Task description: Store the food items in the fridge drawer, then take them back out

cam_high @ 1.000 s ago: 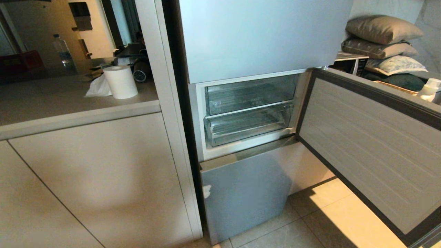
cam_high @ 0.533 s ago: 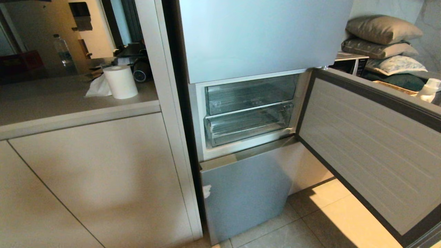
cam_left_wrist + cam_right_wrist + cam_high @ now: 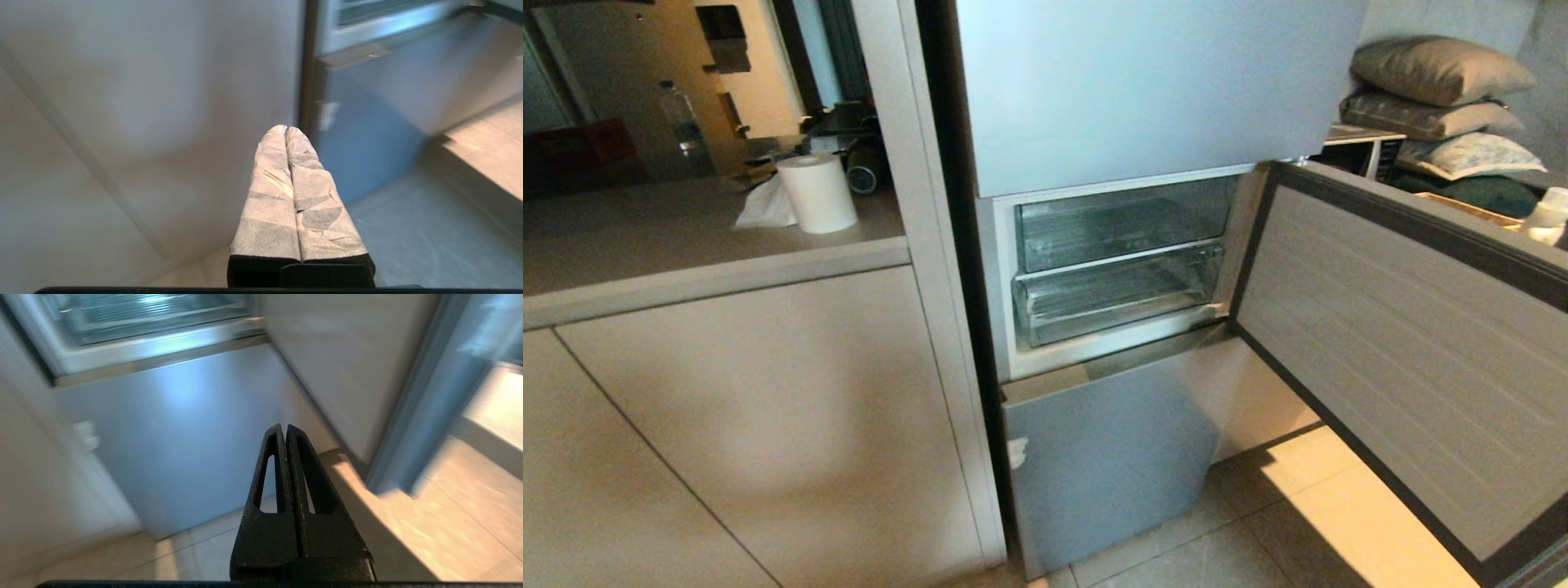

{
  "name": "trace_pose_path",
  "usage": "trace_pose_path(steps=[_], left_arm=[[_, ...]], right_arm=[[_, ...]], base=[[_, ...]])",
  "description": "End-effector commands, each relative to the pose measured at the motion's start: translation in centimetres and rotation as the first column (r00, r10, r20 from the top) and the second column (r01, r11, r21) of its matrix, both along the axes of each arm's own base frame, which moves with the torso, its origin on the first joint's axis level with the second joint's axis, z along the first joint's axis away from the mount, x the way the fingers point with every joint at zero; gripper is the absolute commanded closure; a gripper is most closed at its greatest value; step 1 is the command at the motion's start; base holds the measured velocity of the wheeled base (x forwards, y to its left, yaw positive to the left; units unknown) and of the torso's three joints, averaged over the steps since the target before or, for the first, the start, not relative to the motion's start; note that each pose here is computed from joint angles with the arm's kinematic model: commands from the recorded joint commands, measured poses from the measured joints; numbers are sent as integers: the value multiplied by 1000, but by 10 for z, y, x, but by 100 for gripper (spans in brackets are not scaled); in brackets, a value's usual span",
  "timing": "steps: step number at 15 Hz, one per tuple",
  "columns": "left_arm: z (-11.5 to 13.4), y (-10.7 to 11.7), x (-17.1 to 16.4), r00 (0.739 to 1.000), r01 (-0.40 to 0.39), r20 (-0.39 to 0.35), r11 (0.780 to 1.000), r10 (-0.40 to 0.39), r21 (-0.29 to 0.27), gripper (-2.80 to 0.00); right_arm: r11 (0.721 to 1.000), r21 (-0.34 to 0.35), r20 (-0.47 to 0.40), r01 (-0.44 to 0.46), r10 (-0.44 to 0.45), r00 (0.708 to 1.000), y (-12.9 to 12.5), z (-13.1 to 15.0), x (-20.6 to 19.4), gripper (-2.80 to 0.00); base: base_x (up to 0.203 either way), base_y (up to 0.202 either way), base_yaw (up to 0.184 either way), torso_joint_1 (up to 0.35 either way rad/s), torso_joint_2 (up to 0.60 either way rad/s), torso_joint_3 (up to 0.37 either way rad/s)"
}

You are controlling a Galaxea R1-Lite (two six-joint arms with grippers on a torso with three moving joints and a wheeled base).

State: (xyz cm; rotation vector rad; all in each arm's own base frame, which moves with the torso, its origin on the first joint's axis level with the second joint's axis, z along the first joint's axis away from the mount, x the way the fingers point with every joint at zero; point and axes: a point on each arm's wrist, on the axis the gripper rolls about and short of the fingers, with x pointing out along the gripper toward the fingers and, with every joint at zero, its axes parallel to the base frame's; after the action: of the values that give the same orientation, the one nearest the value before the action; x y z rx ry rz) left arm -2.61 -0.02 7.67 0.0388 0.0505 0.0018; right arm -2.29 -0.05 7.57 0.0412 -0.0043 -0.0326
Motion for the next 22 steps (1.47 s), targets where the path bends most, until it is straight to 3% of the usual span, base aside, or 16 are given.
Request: trace_pose_path(steps=[1, 3, 13, 22], left_arm=[[0, 0, 0, 1000, -5, -1, 1000, 5, -2, 0], [0, 0, 0, 1000, -8, 0, 999, 8, -37, 0], [0, 0, 0, 1000, -8, 0, 999, 8, -37, 0], [0, 0, 0, 1000, -9, 1, 999, 9, -37, 0]], right_arm=[[1000, 2, 0, 1, -1, 1000, 0, 0, 0, 0], [1000, 2, 0, 1, -1, 1000, 0, 0, 0, 0], [1000, 2, 0, 1, -1, 1000, 0, 0, 0, 0], [1000, 2, 0, 1, -1, 1000, 0, 0, 0, 0]], base=[[4, -8, 139, 3, 7, 2], [0, -6, 175, 2, 2, 4], [1, -7, 165, 1, 2, 3], [0, 0, 6, -128, 265, 131]])
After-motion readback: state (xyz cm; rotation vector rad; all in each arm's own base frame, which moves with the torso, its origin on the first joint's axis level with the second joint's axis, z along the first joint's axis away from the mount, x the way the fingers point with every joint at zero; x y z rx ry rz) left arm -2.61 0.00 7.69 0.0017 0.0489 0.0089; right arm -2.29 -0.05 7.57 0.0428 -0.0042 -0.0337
